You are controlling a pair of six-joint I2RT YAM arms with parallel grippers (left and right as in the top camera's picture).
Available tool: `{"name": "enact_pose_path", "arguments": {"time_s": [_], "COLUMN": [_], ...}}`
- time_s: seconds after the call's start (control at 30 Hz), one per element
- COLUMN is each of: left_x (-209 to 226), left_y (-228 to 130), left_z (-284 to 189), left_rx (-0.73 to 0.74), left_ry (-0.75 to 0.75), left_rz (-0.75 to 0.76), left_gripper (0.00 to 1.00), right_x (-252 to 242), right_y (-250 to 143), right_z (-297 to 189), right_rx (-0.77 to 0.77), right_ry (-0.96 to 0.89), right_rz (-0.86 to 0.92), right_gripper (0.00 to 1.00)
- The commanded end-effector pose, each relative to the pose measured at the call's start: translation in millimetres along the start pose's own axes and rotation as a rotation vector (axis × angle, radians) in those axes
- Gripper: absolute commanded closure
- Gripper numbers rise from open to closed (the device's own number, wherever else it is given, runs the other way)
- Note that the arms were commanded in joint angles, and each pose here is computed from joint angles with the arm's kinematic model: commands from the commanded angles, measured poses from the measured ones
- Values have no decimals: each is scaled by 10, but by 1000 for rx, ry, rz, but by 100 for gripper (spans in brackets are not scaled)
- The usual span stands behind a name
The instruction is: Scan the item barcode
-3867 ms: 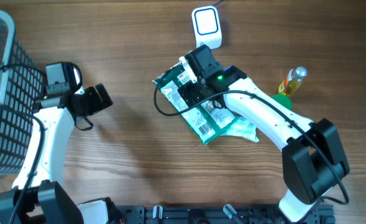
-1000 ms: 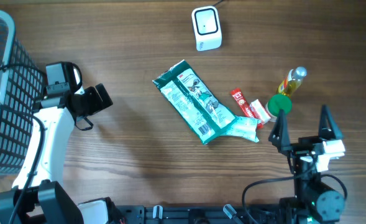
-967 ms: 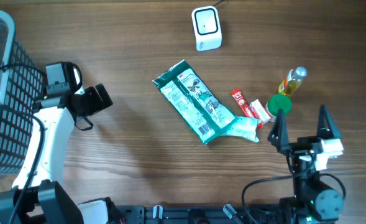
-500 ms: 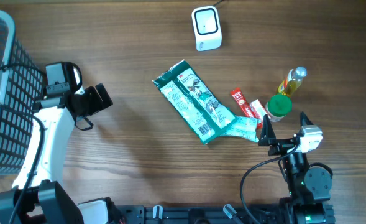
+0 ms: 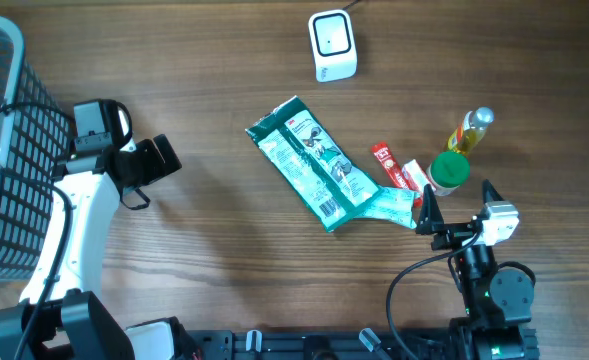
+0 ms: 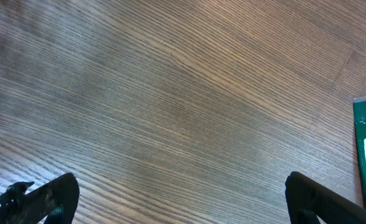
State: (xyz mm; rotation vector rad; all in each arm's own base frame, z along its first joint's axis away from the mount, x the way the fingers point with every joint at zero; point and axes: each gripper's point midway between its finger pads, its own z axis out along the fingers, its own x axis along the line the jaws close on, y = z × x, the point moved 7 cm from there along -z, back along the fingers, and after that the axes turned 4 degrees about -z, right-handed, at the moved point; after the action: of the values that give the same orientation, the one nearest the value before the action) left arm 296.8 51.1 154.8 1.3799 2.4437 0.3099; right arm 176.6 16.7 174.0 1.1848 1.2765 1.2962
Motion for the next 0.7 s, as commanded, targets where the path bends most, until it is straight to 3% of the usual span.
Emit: {"name": "enact_pose_path", "arguments": {"time_s": [0.0, 0.17, 0.37, 0.67], "left_x": [-38, -88, -14, 141], "left_y": [3, 28, -245, -675], "left_z": [-121, -937, -1924, -2344], "left_rx": [-36, -306, -646, -847], "left_ry": [-25, -130, -259, -336], "left_rz": [22, 36, 49, 57], "left_gripper": [0, 0, 0, 0], "right_x": [9, 9, 9, 9], "right_y": [16, 16, 17, 16], "right_z": [-5, -5, -5, -5], "right_rx": [-11, -11, -11, -11], "right_ry": [11, 11, 11, 11], "right_rz": [16, 16, 17, 17], "right_gripper": [0, 0, 0, 0]}}
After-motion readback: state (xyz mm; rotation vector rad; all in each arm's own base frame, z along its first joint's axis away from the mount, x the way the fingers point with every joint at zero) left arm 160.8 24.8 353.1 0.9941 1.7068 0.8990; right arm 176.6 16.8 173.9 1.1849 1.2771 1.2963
